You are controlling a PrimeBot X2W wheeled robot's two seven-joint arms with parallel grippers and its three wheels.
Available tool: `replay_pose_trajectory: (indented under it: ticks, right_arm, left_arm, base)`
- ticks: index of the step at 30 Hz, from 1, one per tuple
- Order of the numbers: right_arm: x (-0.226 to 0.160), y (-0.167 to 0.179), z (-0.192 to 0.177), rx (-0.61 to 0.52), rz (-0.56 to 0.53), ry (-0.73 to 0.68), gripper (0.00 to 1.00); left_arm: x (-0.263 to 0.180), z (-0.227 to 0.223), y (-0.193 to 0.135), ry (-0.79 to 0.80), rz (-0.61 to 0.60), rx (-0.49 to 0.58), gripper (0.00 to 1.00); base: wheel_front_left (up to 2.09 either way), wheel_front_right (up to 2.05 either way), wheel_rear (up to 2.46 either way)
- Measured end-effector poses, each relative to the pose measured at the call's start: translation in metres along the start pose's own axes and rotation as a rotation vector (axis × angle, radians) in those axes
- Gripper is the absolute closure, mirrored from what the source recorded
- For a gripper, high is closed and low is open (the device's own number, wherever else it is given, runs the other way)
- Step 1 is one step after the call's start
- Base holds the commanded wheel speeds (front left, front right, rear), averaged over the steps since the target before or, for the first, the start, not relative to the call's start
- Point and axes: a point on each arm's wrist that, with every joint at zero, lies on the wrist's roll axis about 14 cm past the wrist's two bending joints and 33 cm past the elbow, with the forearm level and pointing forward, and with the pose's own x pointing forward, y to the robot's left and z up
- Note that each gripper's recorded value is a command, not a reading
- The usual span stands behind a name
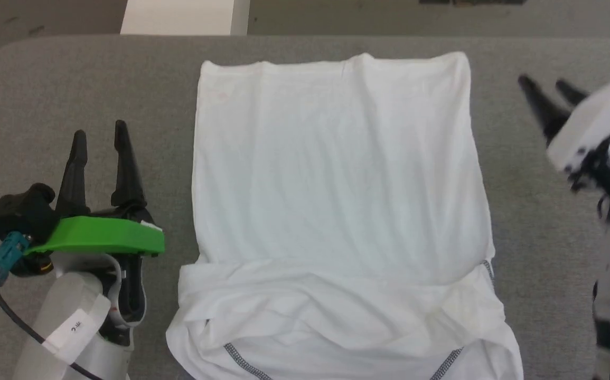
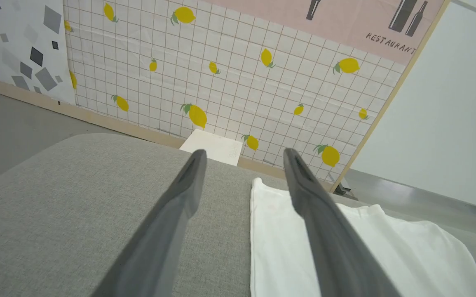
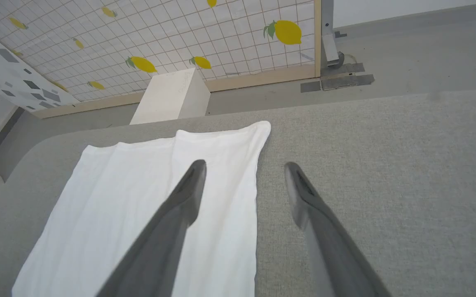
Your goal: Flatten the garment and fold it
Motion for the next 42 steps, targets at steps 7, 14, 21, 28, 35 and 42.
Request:
replay_pose_trajectory:
  ticks: [7,14,21,28,35,42]
  right_arm:
    - [0.077,-0.013,0.017,-0.224,-0.11,0.207,0.0]
    - [0.122,-0.022,-0.028,-0.324,-0.167,0.451,0.0]
    - [0.15,-0.012,-0.082,-0.391,-0.128,0.616,0.0]
    - [0.155,-0.011,-0.087,-0.422,-0.119,0.673,1.0]
    - [0.146,-0.015,-0.073,-0.437,-0.133,0.661,1.0]
    - [0.143,-0.012,-0.069,-0.465,-0.111,0.633,1.0]
  left_arm:
    - [0.015,-0.027,0.004,0.032,0.004,0.036,0.0]
    - [0.021,-0.054,0.012,0.077,0.016,0.065,0.0]
    - [0.019,-0.075,0.028,0.126,0.052,0.093,0.0]
    - [0.018,-0.083,0.033,0.155,0.051,0.104,0.0]
    - [0.066,-0.069,0.011,0.22,-0.083,0.135,0.0]
    - [0.125,-0.082,-0.005,0.515,-0.154,0.198,0.0]
  base:
    - [0.0,0.0,0.0]
    - [0.0,0.0,0.0]
    - [0.0,0.0,0.0]
    - [0.0,0.0,0.0]
    - [0.0,0.0,0.0]
    - [0.0,0.0,0.0]
